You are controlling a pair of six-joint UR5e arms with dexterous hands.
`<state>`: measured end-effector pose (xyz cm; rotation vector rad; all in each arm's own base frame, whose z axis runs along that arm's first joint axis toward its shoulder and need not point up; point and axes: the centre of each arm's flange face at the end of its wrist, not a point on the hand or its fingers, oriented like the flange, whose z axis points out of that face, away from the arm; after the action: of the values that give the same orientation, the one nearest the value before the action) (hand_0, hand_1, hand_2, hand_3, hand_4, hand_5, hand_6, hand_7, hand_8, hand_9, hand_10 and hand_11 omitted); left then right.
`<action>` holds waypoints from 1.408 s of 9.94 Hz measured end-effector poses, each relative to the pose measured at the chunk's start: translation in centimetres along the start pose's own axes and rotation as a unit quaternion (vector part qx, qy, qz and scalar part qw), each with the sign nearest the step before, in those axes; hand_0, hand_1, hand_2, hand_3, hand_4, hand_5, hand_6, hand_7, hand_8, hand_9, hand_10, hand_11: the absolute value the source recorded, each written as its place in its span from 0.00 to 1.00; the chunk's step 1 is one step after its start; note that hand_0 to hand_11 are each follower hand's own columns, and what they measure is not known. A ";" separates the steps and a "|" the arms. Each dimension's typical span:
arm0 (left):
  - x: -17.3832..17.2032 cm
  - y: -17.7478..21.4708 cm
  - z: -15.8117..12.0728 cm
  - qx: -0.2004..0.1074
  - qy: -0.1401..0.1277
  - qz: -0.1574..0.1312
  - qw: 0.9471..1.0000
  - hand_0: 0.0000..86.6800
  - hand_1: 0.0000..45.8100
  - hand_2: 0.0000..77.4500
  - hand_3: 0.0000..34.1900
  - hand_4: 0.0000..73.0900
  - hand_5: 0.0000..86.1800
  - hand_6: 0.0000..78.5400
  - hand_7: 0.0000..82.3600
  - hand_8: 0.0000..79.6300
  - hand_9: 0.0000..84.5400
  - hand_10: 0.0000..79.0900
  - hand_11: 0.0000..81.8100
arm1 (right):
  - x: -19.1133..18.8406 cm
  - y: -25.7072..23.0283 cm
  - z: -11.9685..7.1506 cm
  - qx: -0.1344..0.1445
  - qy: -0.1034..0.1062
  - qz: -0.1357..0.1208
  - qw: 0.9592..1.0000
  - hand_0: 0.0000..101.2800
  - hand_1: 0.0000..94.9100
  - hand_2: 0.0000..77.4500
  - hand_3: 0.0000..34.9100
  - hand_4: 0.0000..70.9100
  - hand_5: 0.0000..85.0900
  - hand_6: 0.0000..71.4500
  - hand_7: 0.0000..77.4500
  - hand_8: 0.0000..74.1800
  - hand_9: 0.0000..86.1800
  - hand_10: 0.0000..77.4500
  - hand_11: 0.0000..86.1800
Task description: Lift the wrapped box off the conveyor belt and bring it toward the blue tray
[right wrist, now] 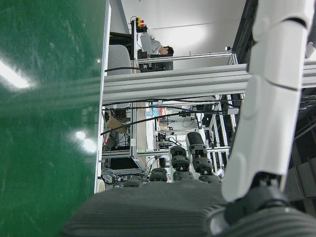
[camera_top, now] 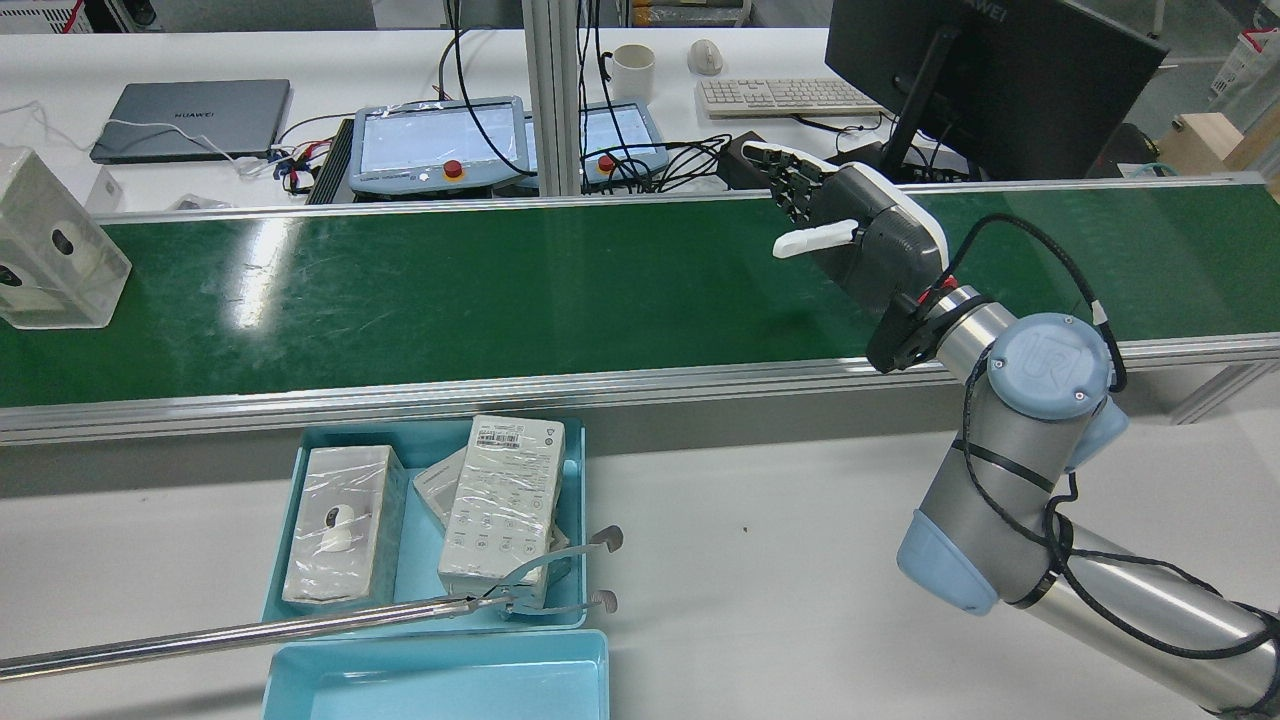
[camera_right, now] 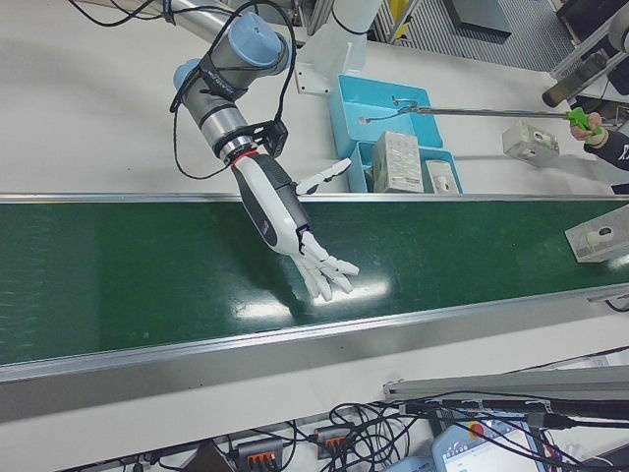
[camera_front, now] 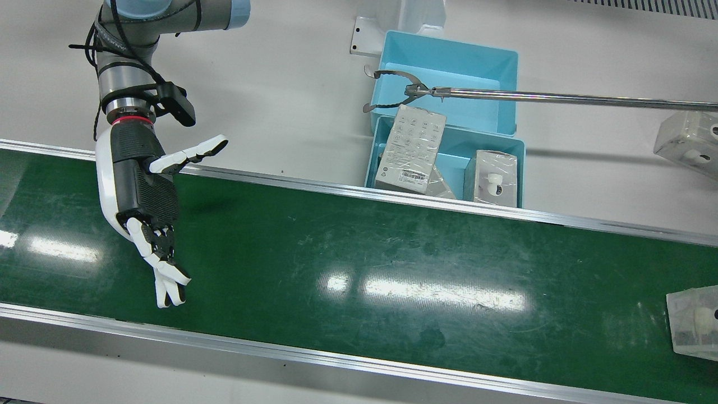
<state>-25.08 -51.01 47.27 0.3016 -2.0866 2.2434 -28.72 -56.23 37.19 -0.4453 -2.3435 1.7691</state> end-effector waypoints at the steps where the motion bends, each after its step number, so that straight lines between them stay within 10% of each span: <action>1: 0.0 0.0 0.0 0.000 0.000 0.000 1.000 0.00 0.00 0.01 0.00 0.00 0.01 0.01 0.01 0.01 0.00 0.01 0.01 | 0.0 0.0 0.0 0.000 0.000 0.000 1.000 0.46 0.11 0.04 0.00 0.12 0.21 0.03 0.02 0.01 0.04 0.00 0.01; 14: 0.0 0.0 0.0 0.000 0.000 0.000 1.000 0.00 0.00 0.01 0.00 0.00 0.01 0.01 0.01 0.01 0.00 0.01 0.01 | 0.2 0.0 0.1 0.000 0.001 0.000 1.000 0.46 0.11 0.06 0.00 0.12 0.21 0.03 0.02 0.01 0.04 0.00 0.01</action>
<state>-25.08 -51.01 47.27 0.3016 -2.0866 2.2434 -28.94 -56.25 37.19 -0.4467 -2.3437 1.7675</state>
